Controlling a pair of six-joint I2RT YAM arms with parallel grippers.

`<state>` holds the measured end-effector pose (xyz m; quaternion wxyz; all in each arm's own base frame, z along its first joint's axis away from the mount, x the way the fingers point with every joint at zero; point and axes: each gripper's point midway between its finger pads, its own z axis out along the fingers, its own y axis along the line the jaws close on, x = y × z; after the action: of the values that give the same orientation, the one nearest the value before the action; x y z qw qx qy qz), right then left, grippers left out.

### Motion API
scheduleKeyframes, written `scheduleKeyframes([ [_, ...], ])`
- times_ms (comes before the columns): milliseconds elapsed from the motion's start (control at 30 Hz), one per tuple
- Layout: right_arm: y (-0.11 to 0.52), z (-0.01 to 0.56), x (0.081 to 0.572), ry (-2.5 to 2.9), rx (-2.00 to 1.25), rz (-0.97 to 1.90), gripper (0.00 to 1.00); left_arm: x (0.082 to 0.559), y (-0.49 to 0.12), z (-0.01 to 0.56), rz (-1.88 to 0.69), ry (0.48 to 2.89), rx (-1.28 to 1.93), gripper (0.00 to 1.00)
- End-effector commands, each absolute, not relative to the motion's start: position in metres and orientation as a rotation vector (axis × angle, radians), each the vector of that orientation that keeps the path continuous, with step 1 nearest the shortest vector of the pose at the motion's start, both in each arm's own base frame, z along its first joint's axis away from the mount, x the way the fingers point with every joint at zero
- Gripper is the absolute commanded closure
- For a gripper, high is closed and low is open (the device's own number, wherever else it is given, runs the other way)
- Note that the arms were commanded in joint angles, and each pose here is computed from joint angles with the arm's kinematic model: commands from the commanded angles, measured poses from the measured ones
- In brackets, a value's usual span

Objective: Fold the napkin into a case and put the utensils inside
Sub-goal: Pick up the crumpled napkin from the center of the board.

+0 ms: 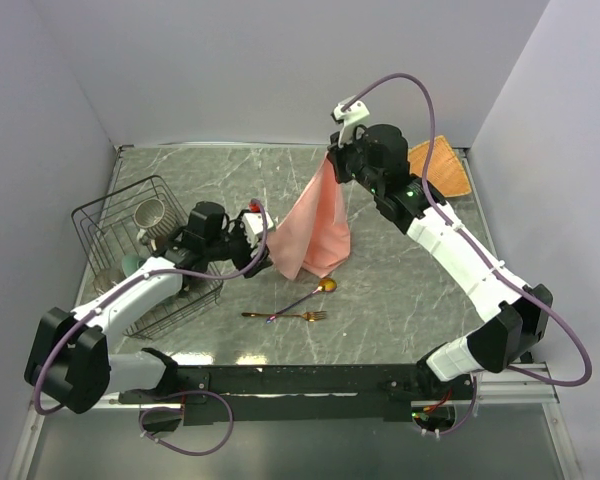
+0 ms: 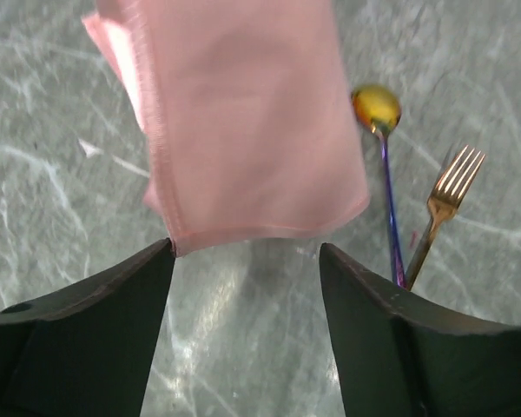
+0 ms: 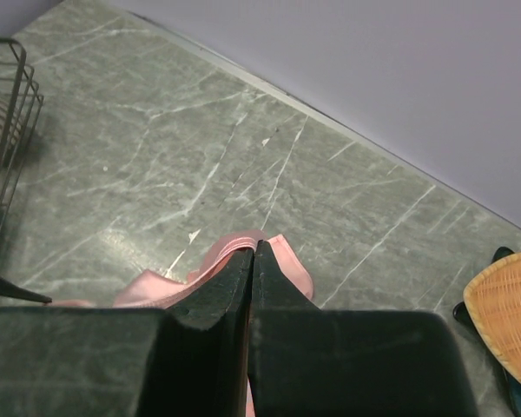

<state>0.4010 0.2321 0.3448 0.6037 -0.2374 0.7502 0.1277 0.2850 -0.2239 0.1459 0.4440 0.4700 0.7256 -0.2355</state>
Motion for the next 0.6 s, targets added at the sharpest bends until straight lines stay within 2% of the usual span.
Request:
scheduleKeyframes([
  [0, 0.228, 0.384, 0.402, 1.66, -0.455, 0.301, 1.0, 0.284, -0.254, 0.187, -0.675, 1.647, 1.143, 0.24],
  [333, 0.232, 0.39, 0.392, 1.618, -0.519, 0.321, 1.0, 0.293, -0.266, 0.201, -0.799, 1.671, 1.06, 0.2],
  [433, 0.237, 0.389, 0.38, 1.567, -0.619, 0.332, 1.0, 0.293, -0.254, 0.204, -0.791, 1.652, 1.119, 0.17],
  [567, 0.245, 0.388, 0.363, 1.495, -0.742, 0.363, 1.0, 0.294, -0.248, 0.2, -0.779, 1.604, 1.233, 0.18],
])
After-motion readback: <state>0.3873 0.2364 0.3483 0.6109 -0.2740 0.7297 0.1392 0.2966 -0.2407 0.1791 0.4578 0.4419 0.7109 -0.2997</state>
